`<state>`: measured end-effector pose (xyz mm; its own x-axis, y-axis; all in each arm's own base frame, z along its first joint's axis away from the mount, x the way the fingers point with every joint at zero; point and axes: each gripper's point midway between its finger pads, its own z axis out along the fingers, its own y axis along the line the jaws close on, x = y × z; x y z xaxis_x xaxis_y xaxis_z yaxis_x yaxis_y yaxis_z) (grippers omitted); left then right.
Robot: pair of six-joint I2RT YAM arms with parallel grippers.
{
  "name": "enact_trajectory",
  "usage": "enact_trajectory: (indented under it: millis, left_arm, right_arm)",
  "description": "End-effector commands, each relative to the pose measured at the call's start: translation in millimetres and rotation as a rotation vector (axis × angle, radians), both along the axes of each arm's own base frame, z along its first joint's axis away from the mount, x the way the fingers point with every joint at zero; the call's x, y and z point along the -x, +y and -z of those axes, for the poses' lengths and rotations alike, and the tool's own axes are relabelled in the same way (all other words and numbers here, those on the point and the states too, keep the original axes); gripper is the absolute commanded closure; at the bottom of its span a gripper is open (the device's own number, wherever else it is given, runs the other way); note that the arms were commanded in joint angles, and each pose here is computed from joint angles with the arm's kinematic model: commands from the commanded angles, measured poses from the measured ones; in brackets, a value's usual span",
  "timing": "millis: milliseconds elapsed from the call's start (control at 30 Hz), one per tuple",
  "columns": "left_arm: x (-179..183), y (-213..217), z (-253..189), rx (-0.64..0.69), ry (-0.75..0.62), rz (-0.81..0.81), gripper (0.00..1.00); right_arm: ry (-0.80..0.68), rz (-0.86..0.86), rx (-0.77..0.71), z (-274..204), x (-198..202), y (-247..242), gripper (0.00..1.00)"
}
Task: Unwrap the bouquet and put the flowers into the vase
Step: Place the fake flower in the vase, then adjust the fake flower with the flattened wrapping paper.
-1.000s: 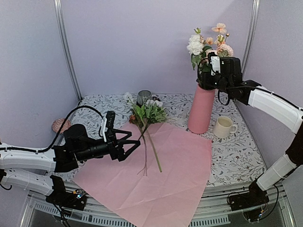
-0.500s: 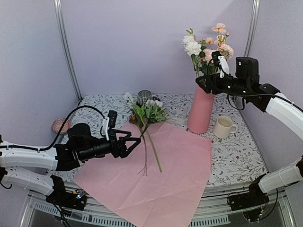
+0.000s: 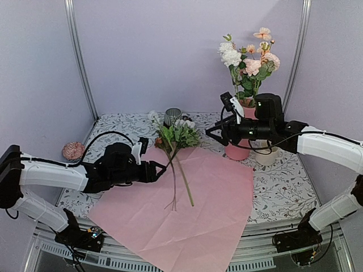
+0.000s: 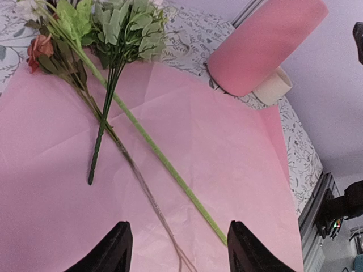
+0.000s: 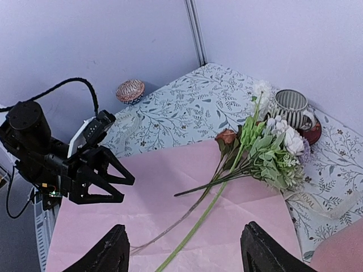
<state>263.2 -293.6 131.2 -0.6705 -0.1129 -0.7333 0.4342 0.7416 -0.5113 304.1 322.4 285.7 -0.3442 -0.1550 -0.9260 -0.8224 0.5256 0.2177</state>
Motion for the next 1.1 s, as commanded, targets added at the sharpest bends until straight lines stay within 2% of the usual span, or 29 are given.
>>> enact_trajectory:
  millis: [0,200,567,867,1067]
  left_arm:
    - [-11,0,6,-0.063,0.032,-0.024,0.40]
    - [-15,-9,16,-0.095,0.065,-0.005,0.40]
    - [-29,-14,29,-0.197,0.073,-0.006,0.40]
    - [-39,-18,45,-0.217,0.127,0.010,0.37]
    - [-50,-25,56,-0.250,0.176,-0.007,0.41]
  right_arm:
    - [-0.046,-0.014,-0.046,15,-6,10,0.30]
    - [-0.032,0.057,-0.043,58,-19,7,0.30]
    - [-0.022,0.156,-0.068,120,-18,-12,0.30]
    - [-0.011,0.155,-0.057,132,-22,-8,0.30]
    - [-0.008,0.156,-0.055,134,-23,-8,0.30]
